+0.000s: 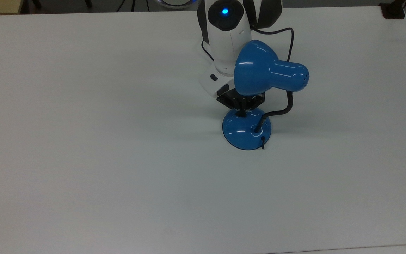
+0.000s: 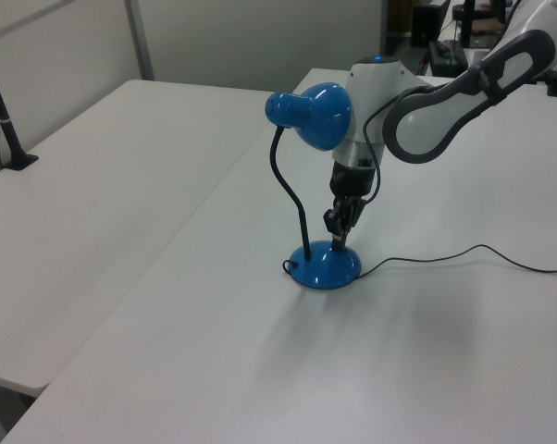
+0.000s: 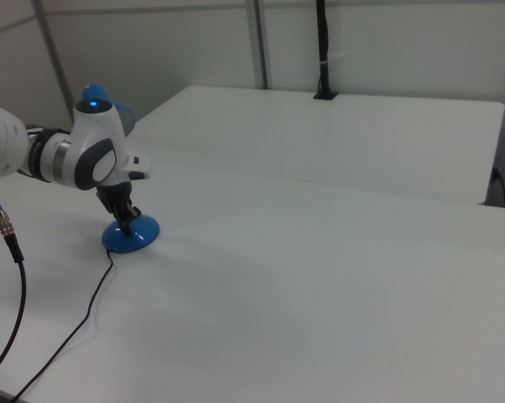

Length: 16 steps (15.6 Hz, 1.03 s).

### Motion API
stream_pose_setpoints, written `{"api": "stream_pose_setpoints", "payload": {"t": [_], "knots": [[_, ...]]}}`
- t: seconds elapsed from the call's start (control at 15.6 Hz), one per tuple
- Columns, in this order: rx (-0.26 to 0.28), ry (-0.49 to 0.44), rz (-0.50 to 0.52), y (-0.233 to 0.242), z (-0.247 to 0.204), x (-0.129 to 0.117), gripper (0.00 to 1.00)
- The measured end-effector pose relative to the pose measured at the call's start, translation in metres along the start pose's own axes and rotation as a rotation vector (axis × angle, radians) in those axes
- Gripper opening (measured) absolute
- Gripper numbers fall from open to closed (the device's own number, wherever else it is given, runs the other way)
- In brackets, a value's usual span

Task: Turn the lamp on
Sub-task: 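Press the gripper fingertips down on the lamp base switch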

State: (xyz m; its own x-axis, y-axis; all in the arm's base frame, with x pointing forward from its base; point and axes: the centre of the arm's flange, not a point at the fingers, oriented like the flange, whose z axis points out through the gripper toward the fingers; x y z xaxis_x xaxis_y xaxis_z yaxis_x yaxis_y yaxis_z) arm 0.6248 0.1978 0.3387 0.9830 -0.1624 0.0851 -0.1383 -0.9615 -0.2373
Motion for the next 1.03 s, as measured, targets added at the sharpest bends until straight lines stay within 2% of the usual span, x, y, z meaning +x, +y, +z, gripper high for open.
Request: {"api": "stream_pose_setpoints", "payload": {"t": [1.03], "knots": [[-0.003,0.005,0.006,0.0037,-0.0022,0.0021,0.01]]}}
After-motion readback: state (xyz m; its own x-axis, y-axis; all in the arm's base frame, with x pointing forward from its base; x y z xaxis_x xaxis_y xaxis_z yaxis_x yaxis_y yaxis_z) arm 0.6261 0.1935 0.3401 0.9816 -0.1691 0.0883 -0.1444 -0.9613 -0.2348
